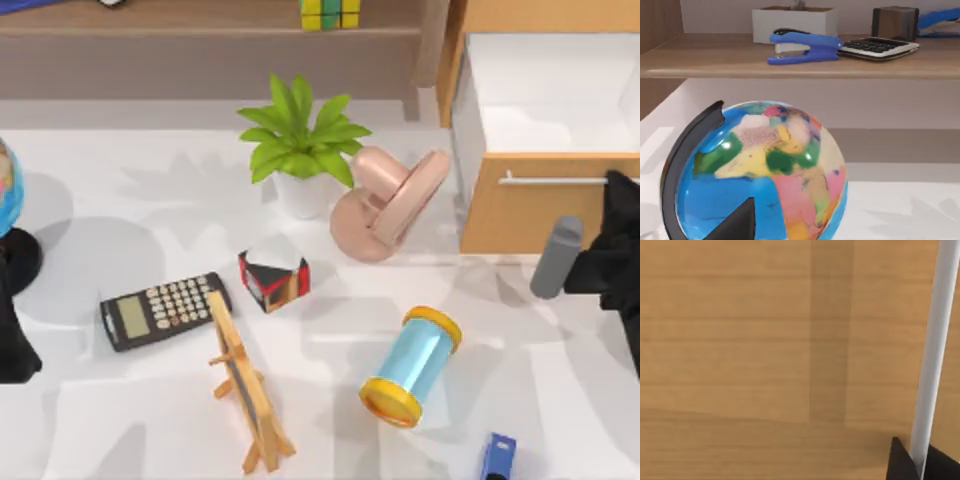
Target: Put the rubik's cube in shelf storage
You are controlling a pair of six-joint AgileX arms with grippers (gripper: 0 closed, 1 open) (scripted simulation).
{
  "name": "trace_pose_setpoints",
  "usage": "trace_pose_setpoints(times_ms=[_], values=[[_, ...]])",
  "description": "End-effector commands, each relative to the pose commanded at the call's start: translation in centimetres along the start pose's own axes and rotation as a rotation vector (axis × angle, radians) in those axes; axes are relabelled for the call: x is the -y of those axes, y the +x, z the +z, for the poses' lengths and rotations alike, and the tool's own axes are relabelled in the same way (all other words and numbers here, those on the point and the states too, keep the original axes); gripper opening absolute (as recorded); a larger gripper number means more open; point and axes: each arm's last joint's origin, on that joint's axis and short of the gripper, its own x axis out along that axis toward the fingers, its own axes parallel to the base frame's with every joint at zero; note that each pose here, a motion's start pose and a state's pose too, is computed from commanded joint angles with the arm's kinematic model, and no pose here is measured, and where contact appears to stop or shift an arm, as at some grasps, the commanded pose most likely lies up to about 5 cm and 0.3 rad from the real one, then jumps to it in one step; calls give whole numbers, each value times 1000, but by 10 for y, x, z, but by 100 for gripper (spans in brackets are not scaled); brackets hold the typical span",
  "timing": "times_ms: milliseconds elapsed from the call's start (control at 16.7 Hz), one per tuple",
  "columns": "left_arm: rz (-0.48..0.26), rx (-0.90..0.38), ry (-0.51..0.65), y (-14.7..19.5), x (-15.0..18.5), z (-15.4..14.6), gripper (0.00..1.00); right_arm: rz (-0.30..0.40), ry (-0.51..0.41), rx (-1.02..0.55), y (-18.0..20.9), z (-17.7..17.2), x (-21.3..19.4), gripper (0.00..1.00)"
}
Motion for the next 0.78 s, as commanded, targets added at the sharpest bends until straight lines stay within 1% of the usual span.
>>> trace_pose_setpoints(times_ms=[420,780], values=[[0,0,0,0,0,0,100,7,1,2,0,0,-1,0],[0,0,0,0,0,0,100,6,1,5,22,2,-2,0]])
